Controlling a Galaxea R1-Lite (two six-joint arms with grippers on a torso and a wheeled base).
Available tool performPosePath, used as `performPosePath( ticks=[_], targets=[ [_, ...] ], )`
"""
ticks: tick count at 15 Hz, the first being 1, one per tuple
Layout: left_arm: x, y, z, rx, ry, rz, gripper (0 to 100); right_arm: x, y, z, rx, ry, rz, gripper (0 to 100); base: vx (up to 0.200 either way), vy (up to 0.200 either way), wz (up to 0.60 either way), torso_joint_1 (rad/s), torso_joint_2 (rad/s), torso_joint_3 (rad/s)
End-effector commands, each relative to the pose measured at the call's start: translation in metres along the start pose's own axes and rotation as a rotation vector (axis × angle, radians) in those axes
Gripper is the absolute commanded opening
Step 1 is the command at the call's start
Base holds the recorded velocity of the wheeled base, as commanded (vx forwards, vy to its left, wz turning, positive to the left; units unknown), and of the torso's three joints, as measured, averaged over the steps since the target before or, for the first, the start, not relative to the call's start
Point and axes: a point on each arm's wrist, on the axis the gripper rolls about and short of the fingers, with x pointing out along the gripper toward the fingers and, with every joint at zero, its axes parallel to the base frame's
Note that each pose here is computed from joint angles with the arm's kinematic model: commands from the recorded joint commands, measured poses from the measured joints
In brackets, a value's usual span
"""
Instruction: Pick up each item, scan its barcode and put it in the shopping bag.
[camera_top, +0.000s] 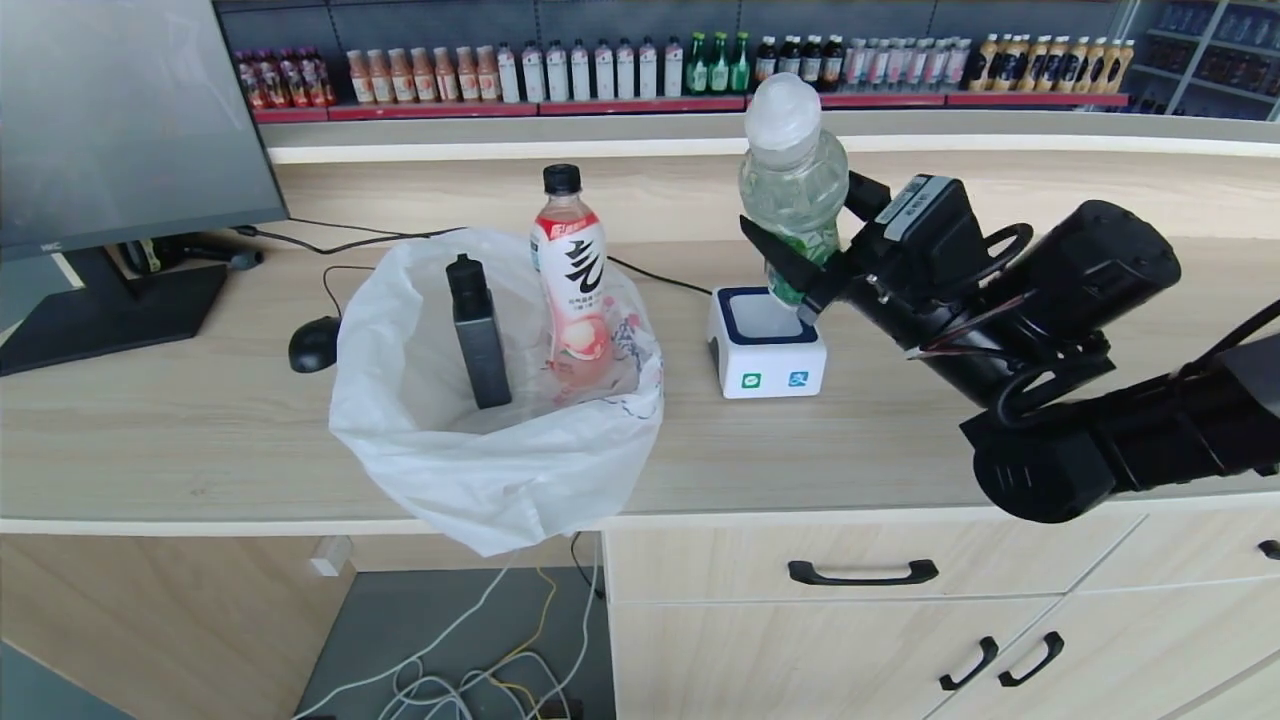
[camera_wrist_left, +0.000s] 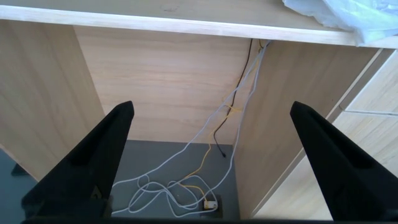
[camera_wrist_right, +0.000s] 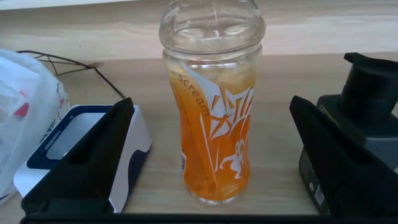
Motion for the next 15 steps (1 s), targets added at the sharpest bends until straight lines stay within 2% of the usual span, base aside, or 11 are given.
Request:
performPosePath(
  ticks=[1, 4, 6, 10, 15],
  targets=[
    [0.000, 0.000, 0.000, 0.000, 0.000, -0.001, 100, 0.001, 0.005, -0.007, -0.029, -0.007, 0.039, 0, 0.000, 0.000, 0.00, 0.000, 0.00, 0.000],
    [0.000, 0.000, 0.000, 0.000, 0.000, 0.001, 100, 0.000, 0.006, -0.008, -0.102, -0.051, 0.114, 0, 0.000, 0.000, 0.00, 0.000, 0.00, 0.000],
    [0.000, 0.000, 0.000, 0.000, 0.000, 0.001, 100, -0.001, 0.001, -0.007, -0.162, -0.069, 0.121, 0, 0.000, 0.000, 0.00, 0.000, 0.00, 0.000],
    [0.000, 0.000, 0.000, 0.000, 0.000, 0.001, 100, -0.004, 0.005, -0.018, -0.190, -0.108, 0.195, 0, 0.000, 0.000, 0.00, 0.000, 0.00, 0.000],
    [0.000, 0.000, 0.000, 0.000, 0.000, -0.001, 100, -0.010, -0.001, -0.030, -0.207, -0.097, 0.218, 0, 0.000, 0.000, 0.00, 0.000, 0.00, 0.000]
  ],
)
